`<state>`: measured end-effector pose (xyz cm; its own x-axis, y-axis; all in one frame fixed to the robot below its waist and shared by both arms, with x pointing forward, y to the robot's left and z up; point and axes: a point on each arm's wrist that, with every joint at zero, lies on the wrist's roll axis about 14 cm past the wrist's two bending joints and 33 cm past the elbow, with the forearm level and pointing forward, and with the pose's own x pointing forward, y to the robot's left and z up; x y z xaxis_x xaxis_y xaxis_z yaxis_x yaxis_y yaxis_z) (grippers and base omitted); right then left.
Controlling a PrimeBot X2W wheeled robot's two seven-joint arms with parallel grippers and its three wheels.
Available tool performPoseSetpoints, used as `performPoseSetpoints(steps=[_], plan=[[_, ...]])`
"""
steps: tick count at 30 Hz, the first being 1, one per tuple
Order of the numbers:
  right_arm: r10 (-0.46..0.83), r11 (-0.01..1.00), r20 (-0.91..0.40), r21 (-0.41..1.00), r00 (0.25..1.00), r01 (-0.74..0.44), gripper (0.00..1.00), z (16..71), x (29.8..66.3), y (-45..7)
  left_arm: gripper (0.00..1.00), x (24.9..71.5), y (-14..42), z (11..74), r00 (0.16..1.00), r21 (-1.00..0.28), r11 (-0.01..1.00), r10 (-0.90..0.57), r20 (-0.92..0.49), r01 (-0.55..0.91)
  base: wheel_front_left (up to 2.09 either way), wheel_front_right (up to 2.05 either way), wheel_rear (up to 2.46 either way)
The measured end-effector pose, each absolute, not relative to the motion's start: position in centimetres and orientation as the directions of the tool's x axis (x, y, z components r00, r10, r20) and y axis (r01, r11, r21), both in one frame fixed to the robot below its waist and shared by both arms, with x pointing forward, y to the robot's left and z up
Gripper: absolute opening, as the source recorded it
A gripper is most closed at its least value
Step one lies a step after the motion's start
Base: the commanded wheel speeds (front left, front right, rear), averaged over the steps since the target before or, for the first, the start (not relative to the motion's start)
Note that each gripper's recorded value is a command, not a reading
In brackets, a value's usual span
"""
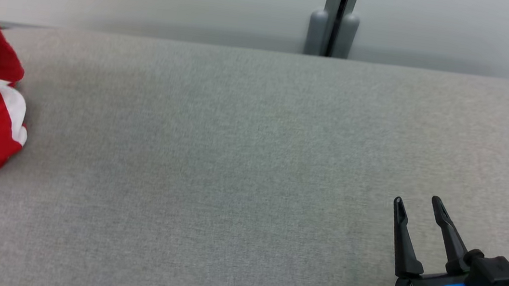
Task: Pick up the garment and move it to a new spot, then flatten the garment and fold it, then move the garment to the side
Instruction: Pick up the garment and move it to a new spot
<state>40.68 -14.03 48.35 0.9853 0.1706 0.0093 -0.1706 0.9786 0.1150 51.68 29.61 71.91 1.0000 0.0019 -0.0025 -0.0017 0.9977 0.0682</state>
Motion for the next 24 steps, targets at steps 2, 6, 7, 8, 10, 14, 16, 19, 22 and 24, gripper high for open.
performPoseSetpoints(steps=[2,6,7,8,10,14,16,19,22,24], plan=[[0.156,0.98,0.035,0.121,0.987,-0.159,1.0,49.3,40.2,-14.5,0.0,51.4,25.7,75.0,0.993,0.079,0.992,-0.098,0.065,0.093,0.0,0.0,0.0],[0.12,0.984,0.06,0.127,0.991,-0.127,1.0,50.3,39.0,-15.7,0.0,50.4,18.5,78.8,0.948,0.115,0.957,-0.282,0.149,0.267,0.0,0.0,0.0],[0.106,0.985,0.066,0.13,0.992,-0.114,1.0,50.5,38.7,-16.2,0.0,50.2,16.7,79.4,0.931,0.132,0.943,-0.326,0.163,0.307,0.0,0.0,0.0],[0.093,0.986,0.068,0.131,0.993,-0.102,1.0,50.6,38.5,-16.6,0.0,50.1,14.9,79.8,0.914,0.145,0.927,-0.369,0.172,0.347,0.0,0.0,0.0],[0.066,0.989,0.067,0.131,0.996,-0.075,1.0,50.6,38.1,-17.5,0.0,49.9,11.0,79.6,0.872,0.156,0.886,-0.459,0.171,0.436,0.0,0.0,0.0],[0.03,0.991,0.059,0.131,0.998,-0.038,1.0,50.3,37.8,-18.7,0.0,49.8,4.5,77.1,0.785,0.141,0.795,-0.605,0.131,0.589,0.0,0.0,0.0],[0.015,0.991,0.062,0.128,0.998,-0.023,1.0,50.4,38.0,-19.2,0.0,49.7,1.6,74.3,0.742,0.102,0.748,-0.664,0.091,0.656,0.0,0.0,0.0],[-0.007,0.991,0.051,0.133,0.999,0.001,1.0,50.1,38.0,-20.0,0.0,49.2,-2.0,69.9,0.68,0.006,0.681,-0.731,0.059,0.732,0.0,0.0,0.0],[-0.027,0.99,0.029,0.143,0.999,0.022,1.0,49.3,37.9,-20.5,0.0,48.9,-4.6,63.8,0.648,-0.121,0.643,-0.762,-0.004,0.756,0.0,0.0,0.0],[-0.032,0.989,0.033,0.146,0.999,0.027,1.0,49.4,38.0,-20.7,0.0,48.3,-5.6,58.7,0.641,-0.192,0.641,-0.764,-0.073,0.743,0.0,0.0,0.0]])
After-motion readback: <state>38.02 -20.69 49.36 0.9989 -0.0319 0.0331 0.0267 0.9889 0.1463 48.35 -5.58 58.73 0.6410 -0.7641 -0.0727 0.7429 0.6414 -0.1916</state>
